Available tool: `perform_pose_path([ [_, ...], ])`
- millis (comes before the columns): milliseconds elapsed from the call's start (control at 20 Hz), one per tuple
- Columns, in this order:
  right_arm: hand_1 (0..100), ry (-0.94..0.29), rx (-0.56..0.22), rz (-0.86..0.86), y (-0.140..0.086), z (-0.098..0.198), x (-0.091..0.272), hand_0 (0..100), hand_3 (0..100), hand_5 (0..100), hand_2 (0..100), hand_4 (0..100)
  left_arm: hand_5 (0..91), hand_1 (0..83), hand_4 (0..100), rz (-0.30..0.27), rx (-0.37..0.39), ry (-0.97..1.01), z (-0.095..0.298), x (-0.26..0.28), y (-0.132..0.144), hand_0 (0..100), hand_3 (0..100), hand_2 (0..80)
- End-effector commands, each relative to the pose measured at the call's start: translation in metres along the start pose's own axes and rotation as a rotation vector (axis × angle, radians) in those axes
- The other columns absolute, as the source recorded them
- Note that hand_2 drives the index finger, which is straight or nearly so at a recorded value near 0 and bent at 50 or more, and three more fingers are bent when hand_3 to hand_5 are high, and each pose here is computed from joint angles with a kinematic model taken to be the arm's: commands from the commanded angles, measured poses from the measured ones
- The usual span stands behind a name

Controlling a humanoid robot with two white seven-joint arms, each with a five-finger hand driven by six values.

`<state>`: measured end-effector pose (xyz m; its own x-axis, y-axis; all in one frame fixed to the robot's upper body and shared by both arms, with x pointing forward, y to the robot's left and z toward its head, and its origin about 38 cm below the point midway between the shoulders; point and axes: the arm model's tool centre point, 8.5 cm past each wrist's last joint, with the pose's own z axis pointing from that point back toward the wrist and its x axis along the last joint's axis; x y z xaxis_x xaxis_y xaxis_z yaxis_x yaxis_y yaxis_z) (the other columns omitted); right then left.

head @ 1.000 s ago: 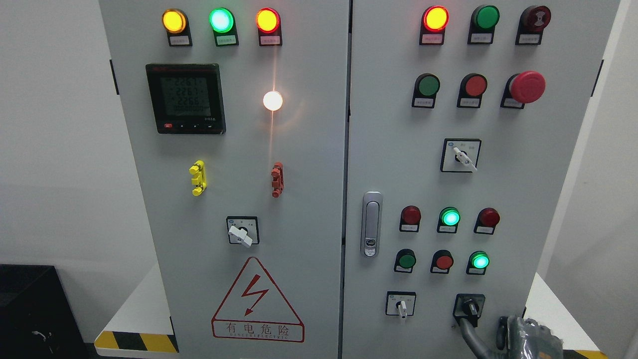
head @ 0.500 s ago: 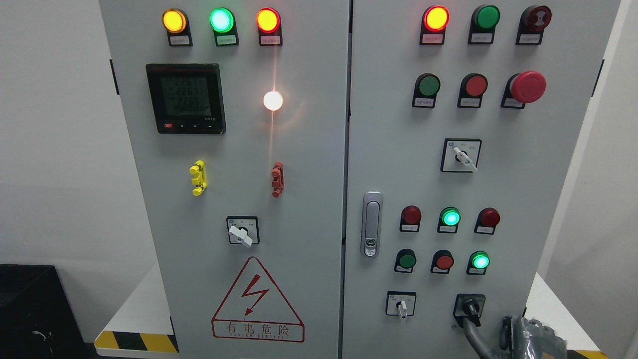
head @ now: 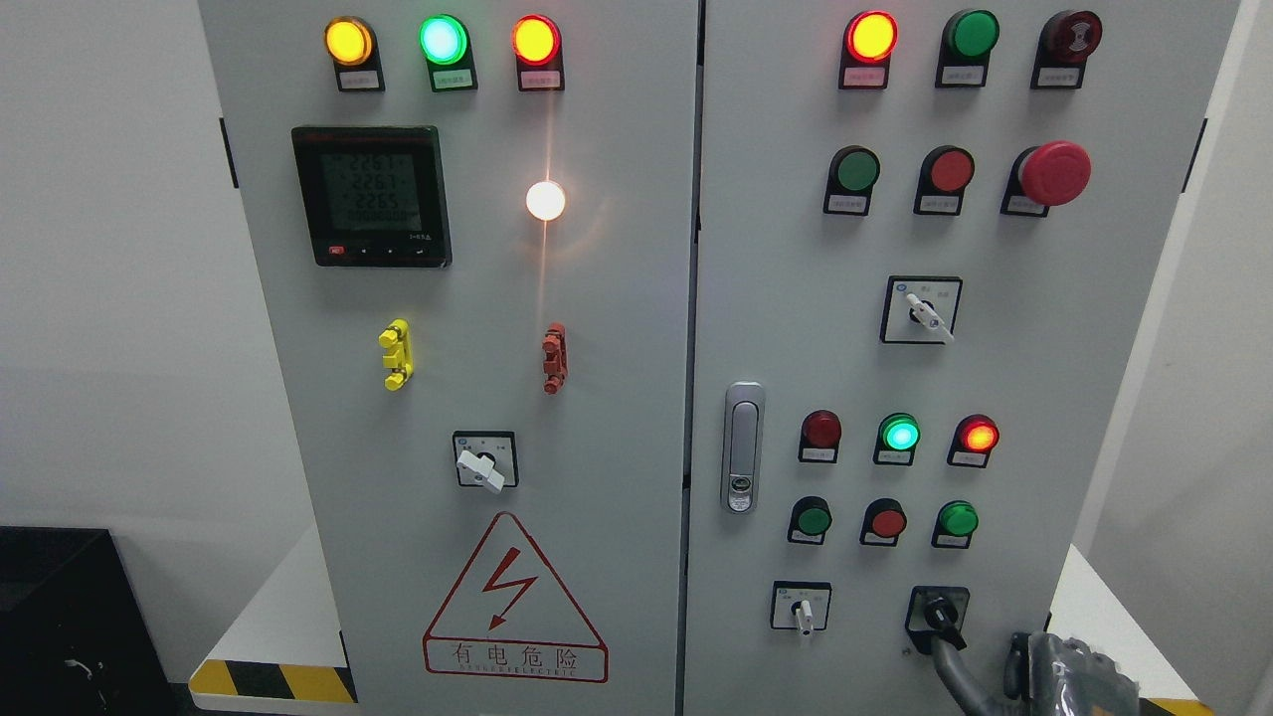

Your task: Flip black knob to close circuit

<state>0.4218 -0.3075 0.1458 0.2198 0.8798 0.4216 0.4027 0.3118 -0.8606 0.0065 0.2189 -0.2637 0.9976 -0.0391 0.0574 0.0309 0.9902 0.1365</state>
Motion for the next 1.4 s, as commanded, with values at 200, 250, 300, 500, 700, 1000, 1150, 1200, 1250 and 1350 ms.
perform_pose_path([
  [200,0,0.015,-0.015,-0.025,-0.0051,-0.0028,-0.0037,0,100,95,96,97,0.0,55.6,0,0.004,-0.004,-0.006,0.0000,-0.0048,-0.0019,12,0,0.0],
  [250,0,0.014,-0.015,-0.026,-0.0049,-0.0028,-0.0032,0,100,95,96,97,0.0,55.6,0,0.004,-0.004,-0.006,0.0000,-0.0048,-0.0019,12,0,0.0],
  [300,0,0.015,-0.015,-0.028,-0.0049,-0.0028,-0.0033,0,100,95,96,97,0.0,55.6,0,0.004,-0.004,-0.006,0.0000,-0.0048,-0.0019,12,0,0.0],
  [500,0,0.013,-0.017,-0.029,-0.0058,-0.0034,-0.0027,0,100,95,96,97,0.0,55.6,0,0.004,-0.004,-0.006,0.0000,-0.0048,-0.0019,12,0,0.0],
  [700,0,0.012,-0.019,-0.031,-0.0063,-0.0034,-0.0024,0,100,95,96,97,0.0,55.6,0,0.004,-0.004,-0.006,0.0000,-0.0048,-0.0019,12,0,0.0],
  [1000,0,0.006,-0.019,-0.032,-0.0064,-0.0029,-0.0010,0,100,95,96,97,0.0,55.6,0,0.004,-0.004,-0.006,0.0000,-0.0048,-0.0019,12,0,0.0],
  [1150,0,-0.004,-0.024,-0.035,-0.0080,-0.0025,0.0023,0,100,95,96,97,0.0,55.6,0,0.003,-0.003,-0.006,-0.0001,-0.0048,-0.0009,12,0,0.0],
  [1200,0,-0.005,-0.022,-0.034,-0.0074,-0.0019,0.0024,0,100,95,96,97,0.0,55.6,0,0.003,-0.003,-0.006,-0.0001,-0.0048,-0.0009,12,0,0.0],
  [1250,0,-0.006,-0.021,-0.034,-0.0071,-0.0015,0.0022,0,100,95,96,97,0.0,55.6,0,0.003,-0.004,-0.006,0.0000,-0.0048,-0.0018,12,0,0.0],
  [1350,0,-0.009,-0.018,-0.033,-0.0060,0.0000,0.0024,0,100,95,96,97,0.0,55.6,0,0.003,-0.003,-0.006,-0.0001,-0.0048,-0.0009,12,0,0.0],
])
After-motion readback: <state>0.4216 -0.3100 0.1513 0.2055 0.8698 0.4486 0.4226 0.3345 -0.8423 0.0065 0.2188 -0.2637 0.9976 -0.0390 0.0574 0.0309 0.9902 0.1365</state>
